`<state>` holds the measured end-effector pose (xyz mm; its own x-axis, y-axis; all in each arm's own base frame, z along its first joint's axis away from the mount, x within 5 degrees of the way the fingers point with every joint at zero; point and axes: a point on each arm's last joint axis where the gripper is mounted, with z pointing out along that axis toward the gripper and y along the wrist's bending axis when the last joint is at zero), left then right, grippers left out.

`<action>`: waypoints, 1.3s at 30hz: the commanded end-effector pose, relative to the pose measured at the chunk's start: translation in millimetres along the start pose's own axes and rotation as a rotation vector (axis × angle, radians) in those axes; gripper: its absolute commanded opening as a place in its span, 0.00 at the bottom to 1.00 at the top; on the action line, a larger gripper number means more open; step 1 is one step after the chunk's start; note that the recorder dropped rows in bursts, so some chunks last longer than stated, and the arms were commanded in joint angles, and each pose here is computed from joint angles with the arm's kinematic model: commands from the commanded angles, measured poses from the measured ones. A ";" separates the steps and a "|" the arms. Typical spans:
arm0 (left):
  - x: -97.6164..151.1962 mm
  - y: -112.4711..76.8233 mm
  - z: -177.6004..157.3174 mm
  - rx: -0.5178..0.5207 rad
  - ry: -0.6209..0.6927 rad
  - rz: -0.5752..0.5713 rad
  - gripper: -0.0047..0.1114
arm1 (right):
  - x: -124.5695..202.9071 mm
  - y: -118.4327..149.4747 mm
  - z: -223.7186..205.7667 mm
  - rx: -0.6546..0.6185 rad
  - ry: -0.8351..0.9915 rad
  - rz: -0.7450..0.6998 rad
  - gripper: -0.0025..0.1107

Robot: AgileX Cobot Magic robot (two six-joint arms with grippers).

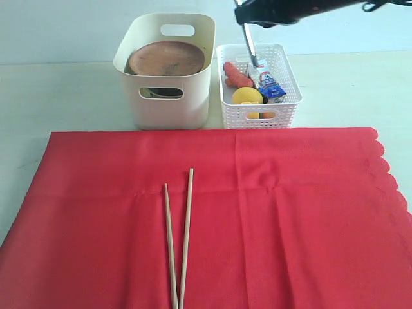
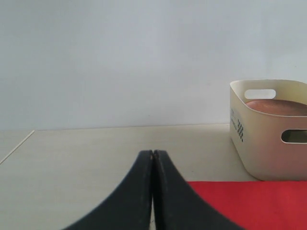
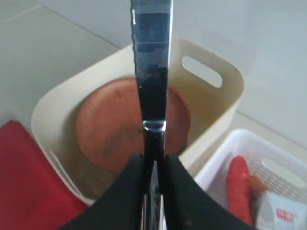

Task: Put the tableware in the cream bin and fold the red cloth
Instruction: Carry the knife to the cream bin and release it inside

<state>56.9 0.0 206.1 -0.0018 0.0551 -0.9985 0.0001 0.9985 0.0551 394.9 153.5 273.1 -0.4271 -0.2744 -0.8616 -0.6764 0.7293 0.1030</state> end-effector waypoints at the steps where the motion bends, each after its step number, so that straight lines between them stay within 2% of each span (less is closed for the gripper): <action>1: 0.9 -0.2 -0.4 0.002 -0.001 -0.012 0.06 | -18.9 4.9 33.0 -0.008 -0.050 0.036 0.02; 7: 0.9 -0.2 -0.4 0.002 -0.001 -0.012 0.06 | -24.5 23.1 71.2 -0.066 -0.056 0.008 0.02; 11: 0.9 -0.2 -0.4 0.002 -0.001 -0.012 0.06 | -27.0 32.5 81.1 -0.077 -0.064 -0.010 0.02; 20: 0.9 -0.2 -0.4 0.002 -0.001 -0.012 0.06 | -29.3 28.4 82.5 -0.037 -0.092 0.017 0.02; 24: 0.9 -0.2 -0.4 0.002 -0.001 -0.012 0.06 | -25.6 26.0 90.6 -0.045 -0.124 0.144 0.02; 30: 0.9 -0.2 -0.4 0.002 -0.001 -0.012 0.06 | -16.8 23.7 100.8 -0.051 -0.117 0.159 0.02; 33: 0.9 -0.2 -0.4 0.002 -0.001 -0.012 0.06 | -14.3 20.4 105.2 0.004 -0.124 0.168 0.03; 36: 0.9 -0.2 -0.4 0.002 -0.001 -0.012 0.06 | -12.4 23.0 110.7 0.061 -0.131 0.166 0.14; 38: 0.9 -0.2 -0.4 0.002 -0.001 -0.012 0.06 | -12.1 33.4 117.0 0.119 -0.143 0.149 0.30; 39: 0.9 -0.2 -0.4 0.002 -0.001 -0.012 0.06 | -12.5 36.1 117.8 0.132 -0.146 0.143 0.33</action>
<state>56.9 0.0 206.1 -0.0018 0.0551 -0.9985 0.0001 0.9985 0.0551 448.7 249.4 223.6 -0.4458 -0.0734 -0.8921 -0.5379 0.8186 0.2014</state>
